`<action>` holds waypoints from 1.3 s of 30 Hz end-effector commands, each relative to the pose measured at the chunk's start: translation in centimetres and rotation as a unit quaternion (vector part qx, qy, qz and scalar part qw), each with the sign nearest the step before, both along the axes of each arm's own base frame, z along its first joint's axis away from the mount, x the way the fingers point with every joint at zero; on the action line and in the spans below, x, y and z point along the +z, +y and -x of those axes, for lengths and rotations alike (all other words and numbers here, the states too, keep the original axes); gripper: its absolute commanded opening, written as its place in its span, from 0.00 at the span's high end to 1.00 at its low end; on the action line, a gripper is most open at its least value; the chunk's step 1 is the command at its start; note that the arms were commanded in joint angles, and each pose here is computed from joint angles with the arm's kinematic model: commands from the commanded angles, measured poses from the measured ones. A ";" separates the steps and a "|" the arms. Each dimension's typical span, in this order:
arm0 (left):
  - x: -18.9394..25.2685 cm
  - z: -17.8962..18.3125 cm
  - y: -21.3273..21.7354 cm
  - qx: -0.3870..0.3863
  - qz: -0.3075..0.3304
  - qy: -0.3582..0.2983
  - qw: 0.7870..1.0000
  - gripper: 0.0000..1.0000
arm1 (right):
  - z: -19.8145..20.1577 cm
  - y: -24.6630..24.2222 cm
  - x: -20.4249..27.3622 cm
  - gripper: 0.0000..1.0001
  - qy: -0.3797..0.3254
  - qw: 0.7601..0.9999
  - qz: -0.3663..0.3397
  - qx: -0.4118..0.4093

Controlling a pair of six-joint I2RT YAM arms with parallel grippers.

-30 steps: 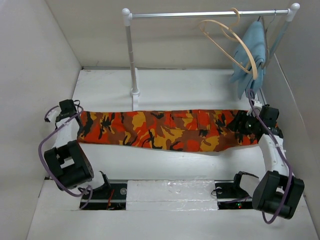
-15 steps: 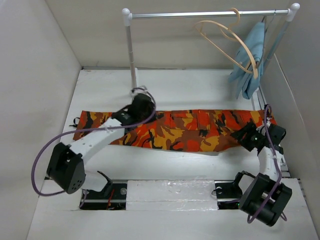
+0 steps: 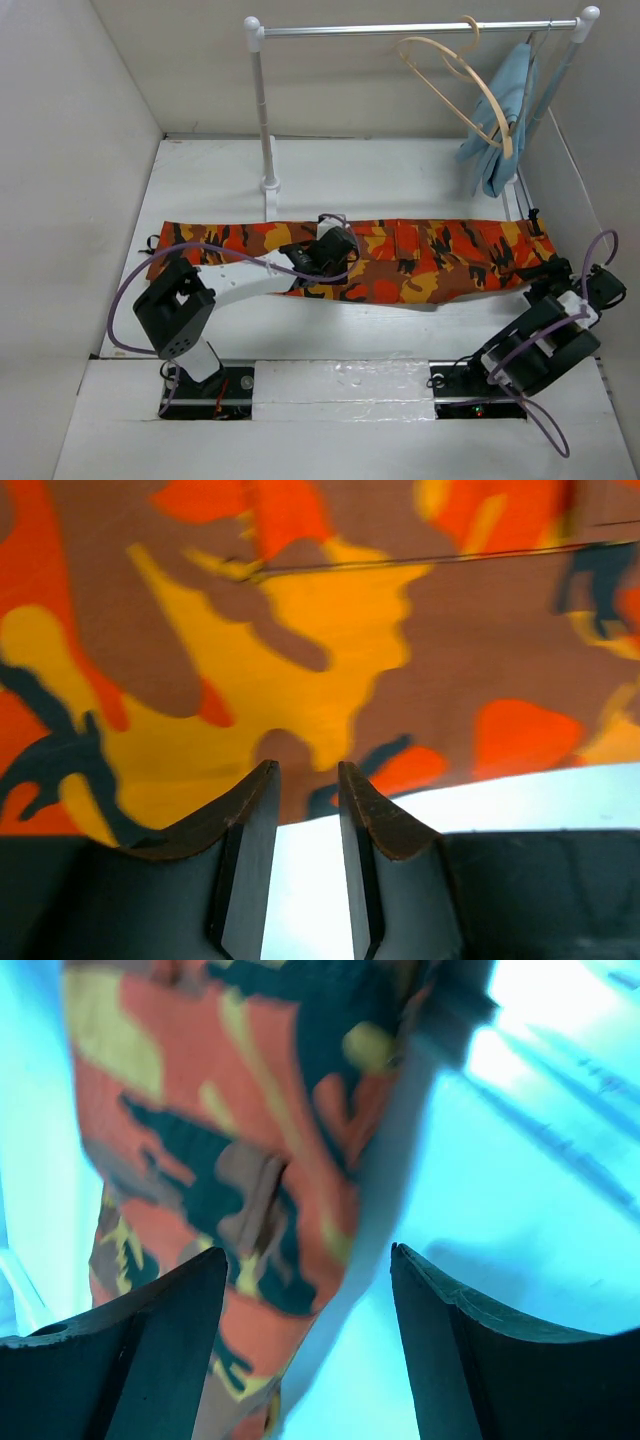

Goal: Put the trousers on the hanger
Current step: Fold the trousers at the center of the board.

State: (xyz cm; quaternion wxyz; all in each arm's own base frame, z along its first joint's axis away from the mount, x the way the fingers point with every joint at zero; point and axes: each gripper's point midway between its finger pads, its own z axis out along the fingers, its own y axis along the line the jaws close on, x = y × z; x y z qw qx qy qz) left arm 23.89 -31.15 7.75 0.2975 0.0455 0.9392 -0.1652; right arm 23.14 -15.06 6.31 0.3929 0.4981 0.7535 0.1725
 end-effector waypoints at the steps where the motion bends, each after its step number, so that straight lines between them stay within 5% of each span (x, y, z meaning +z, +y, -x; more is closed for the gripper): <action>1: -0.2 -0.6 2.2 0.032 -0.002 -0.007 0.999 0.74 | -1.7 -4.3 2.2 0.28 -0.025 0.998 0.060 -0.007; 15: 0.0 -0.5 4.5 0.060 -0.026 -0.007 0.998 0.76 | -3.7 -8.0 -1.8 0.27 -0.016 0.998 0.044 -0.031; 18: 0.2 -0.3 4.7 0.063 -0.027 -0.006 0.998 0.77 | -3.9 -8.4 -2.3 0.33 -0.020 0.998 0.046 -0.035; 19: 0.2 -0.3 4.7 0.063 -0.026 -0.005 0.998 0.78 | -3.9 -8.4 -2.4 0.37 -0.020 0.998 0.047 -0.034; 21: 0.5 0.0 4.6 0.060 -0.017 -0.003 0.998 0.80 | -4.4 -8.5 -1.9 0.74 -0.038 0.997 0.060 -0.026; 22: 0.5 0.1 4.6 0.058 -0.015 -0.001 0.998 0.80 | -4.5 -8.1 -1.8 0.74 -0.044 0.997 0.055 -0.019; 24: 0.5 0.1 4.3 0.055 -0.006 0.000 0.998 0.86 | -5.1 -7.2 -0.2 0.95 -0.061 0.996 0.067 0.004; 27: 0.3 0.2 4.2 0.054 -0.004 0.003 0.999 1.00 | -5.9 -3.8 4.3 1.00 -0.097 0.988 0.108 0.054; 39: -4.9 2.1 5.6 0.034 -0.042 0.040 0.998 1.00 | -3.8 14.3 16.0 1.00 -0.182 0.933 0.179 0.253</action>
